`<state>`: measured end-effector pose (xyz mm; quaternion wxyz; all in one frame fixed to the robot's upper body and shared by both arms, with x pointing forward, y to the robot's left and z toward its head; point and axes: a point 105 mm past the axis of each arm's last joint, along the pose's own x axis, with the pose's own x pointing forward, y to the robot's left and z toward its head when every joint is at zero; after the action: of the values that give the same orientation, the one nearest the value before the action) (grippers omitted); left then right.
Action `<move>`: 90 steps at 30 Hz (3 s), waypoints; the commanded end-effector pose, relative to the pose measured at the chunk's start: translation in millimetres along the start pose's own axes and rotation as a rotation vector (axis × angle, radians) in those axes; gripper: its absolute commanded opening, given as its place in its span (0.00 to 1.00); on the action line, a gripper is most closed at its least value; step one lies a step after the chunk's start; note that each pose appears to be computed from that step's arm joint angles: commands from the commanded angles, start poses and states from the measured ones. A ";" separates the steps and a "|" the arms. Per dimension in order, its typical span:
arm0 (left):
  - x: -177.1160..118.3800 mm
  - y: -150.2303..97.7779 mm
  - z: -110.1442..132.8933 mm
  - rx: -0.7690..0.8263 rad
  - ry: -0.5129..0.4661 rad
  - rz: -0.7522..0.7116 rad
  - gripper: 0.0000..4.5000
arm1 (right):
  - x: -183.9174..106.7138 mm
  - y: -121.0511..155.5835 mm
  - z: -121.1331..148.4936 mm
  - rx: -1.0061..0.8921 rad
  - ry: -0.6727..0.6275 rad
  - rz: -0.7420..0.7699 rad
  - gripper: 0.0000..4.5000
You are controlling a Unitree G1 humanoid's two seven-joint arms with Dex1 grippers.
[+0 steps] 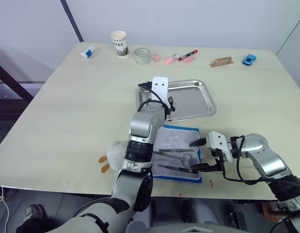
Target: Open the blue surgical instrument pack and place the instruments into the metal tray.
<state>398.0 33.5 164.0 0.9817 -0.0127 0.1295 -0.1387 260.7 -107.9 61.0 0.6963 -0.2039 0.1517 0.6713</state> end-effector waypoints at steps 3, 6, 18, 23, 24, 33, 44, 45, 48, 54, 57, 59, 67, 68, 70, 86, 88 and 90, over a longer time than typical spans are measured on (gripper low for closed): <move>-27.1 -20.5 29.0 0.056 -0.229 -0.322 0.45 | 3.1 11.5 -20.3 0.087 0.044 0.041 0.98; -46.3 -15.0 18.8 0.134 -0.305 -0.548 0.45 | 4.7 11.0 -18.7 0.086 0.032 0.035 0.98; -123.7 55.6 -33.9 0.323 -0.106 -1.112 0.99 | 8.0 8.7 -15.1 0.061 0.000 0.028 0.98; -150.4 82.2 -54.7 0.361 0.016 -1.205 0.99 | 9.1 11.1 -15.4 0.058 -0.007 0.035 0.98; -152.2 85.2 -57.1 0.376 0.025 -1.206 0.99 | 9.1 11.5 -15.5 0.058 -0.007 0.035 0.98; -137.6 89.3 -67.0 0.504 0.062 -1.120 0.99 | 9.2 11.8 -15.1 0.063 -0.021 0.013 0.98; -114.5 65.1 -60.0 0.588 0.084 -1.161 0.73 | 13.2 11.7 -13.3 0.064 -0.030 0.001 0.98; -111.7 63.8 -60.7 0.611 0.080 -1.158 0.61 | 13.6 11.4 -12.6 0.065 -0.032 0.000 0.98; -106.3 60.2 -66.2 0.654 0.091 -1.172 0.52 | 13.0 10.8 -13.0 0.067 -0.031 -0.003 0.98; -100.7 50.8 -75.8 0.711 0.110 -1.221 0.52 | 12.5 9.2 -14.2 0.074 -0.029 -0.010 0.98; -96.2 43.2 -77.2 0.735 0.104 -1.226 0.52 | 13.3 8.9 -14.3 0.075 -0.030 -0.012 0.98; -94.7 38.5 -78.1 0.740 0.104 -1.233 0.52 | 14.4 9.4 -14.1 0.076 -0.032 -0.011 0.98; -92.4 34.3 -84.6 0.769 0.128 -1.234 0.52 | 14.9 10.5 -14.1 0.080 -0.034 -0.013 0.98; -93.0 33.9 -84.8 0.767 0.130 -1.237 0.52 | 14.9 10.6 -14.3 0.081 -0.033 -0.014 0.98; -94.1 33.2 -85.0 0.762 0.132 -1.242 0.52 | 14.8 10.7 -14.6 0.082 -0.033 -0.014 0.98; -90.7 35.1 -100.3 0.792 0.196 -1.229 0.52 | 16.4 14.4 -15.1 0.091 -0.034 -0.015 0.98; -90.9 34.6 -102.7 0.794 0.200 -1.227 0.52 | 16.2 14.8 -15.2 0.092 -0.034 -0.015 0.98; -89.8 35.0 -104.6 0.795 0.203 -1.215 0.52 | 16.2 14.8 -15.0 0.092 -0.033 -0.014 0.98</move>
<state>298.1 93.7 86.4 0.6467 0.2781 0.1295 -0.6983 258.2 -98.9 60.1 0.7224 -0.1743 0.1212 0.6581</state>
